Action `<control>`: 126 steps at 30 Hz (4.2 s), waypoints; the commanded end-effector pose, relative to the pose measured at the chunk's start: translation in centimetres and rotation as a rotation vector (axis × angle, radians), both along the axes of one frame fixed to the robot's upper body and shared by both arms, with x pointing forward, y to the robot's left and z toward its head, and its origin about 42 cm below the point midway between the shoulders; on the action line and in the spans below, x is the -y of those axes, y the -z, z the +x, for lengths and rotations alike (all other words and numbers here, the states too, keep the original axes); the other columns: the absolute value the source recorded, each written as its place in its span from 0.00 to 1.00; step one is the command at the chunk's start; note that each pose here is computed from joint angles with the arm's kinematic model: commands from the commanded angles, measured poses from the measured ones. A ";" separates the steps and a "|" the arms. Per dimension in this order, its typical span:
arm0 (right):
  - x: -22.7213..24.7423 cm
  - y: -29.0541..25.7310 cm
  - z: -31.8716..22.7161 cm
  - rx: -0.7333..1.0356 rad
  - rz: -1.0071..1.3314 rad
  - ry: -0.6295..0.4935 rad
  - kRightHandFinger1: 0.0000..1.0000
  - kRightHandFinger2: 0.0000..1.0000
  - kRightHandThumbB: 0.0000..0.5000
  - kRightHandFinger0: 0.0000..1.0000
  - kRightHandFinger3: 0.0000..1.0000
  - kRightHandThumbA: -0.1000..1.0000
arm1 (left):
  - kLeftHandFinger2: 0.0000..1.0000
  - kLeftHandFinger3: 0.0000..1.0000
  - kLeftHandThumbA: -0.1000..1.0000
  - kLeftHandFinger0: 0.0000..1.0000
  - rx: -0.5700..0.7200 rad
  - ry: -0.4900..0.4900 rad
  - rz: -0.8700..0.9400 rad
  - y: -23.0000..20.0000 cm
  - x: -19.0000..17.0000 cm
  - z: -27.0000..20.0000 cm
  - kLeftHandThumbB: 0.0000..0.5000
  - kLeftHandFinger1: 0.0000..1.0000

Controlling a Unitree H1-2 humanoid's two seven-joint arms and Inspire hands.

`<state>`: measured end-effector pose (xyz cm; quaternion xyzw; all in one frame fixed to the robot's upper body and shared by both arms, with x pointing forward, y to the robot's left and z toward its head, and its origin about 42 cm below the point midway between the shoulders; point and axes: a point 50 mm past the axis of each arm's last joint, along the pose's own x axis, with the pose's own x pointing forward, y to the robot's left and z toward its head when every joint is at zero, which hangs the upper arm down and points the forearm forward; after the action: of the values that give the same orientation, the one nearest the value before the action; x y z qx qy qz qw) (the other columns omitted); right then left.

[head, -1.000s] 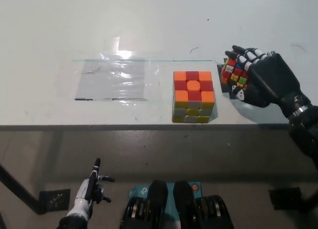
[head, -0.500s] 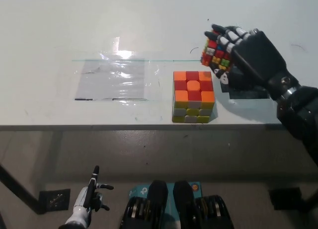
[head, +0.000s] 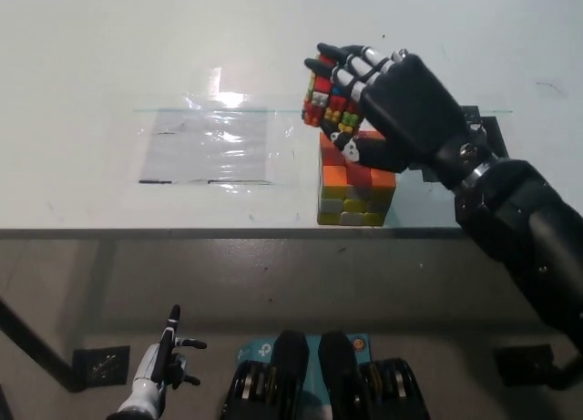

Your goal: The robot uses its right hand to pick up the small cube kept on the middle on the desk and place it on the bigger cube kept next to it

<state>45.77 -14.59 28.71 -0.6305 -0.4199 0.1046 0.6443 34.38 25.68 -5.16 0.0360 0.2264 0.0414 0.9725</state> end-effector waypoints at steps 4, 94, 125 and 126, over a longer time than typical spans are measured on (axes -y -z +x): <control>0.3 -0.8 -0.3 0.031 0.020 -0.017 0.17 0.53 0.54 0.00 0.23 0.00 | 0.00 0.00 1.00 0.40 0.061 -0.025 0.026 -1.1 -0.9 1.1 1.00 0.00; 0.4 1.2 -2.2 -0.168 -0.043 0.075 1.00 1.00 0.87 1.00 1.00 0.63 | 0.00 0.00 1.00 0.41 0.066 -0.056 0.009 -0.9 -1.7 0.6 1.00 0.00; -1.3 -2.7 -9.7 -0.133 -0.024 -0.091 1.00 1.00 0.69 1.00 1.00 0.65 | 0.00 0.00 1.00 0.31 0.030 -0.062 0.045 0.2 -2.3 -1.1 1.00 0.00; -1.0 -2.5 -10.5 -0.143 -0.022 -0.086 1.00 1.00 0.70 1.00 1.00 0.64 | 0.00 0.00 1.00 0.31 0.032 -0.068 0.030 0.2 -2.3 -1.0 1.00 0.00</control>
<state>37.15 -12.60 30.07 -0.6172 -0.4078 0.1796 0.6485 32.37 26.88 -6.26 0.0313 0.2369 0.0661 0.9688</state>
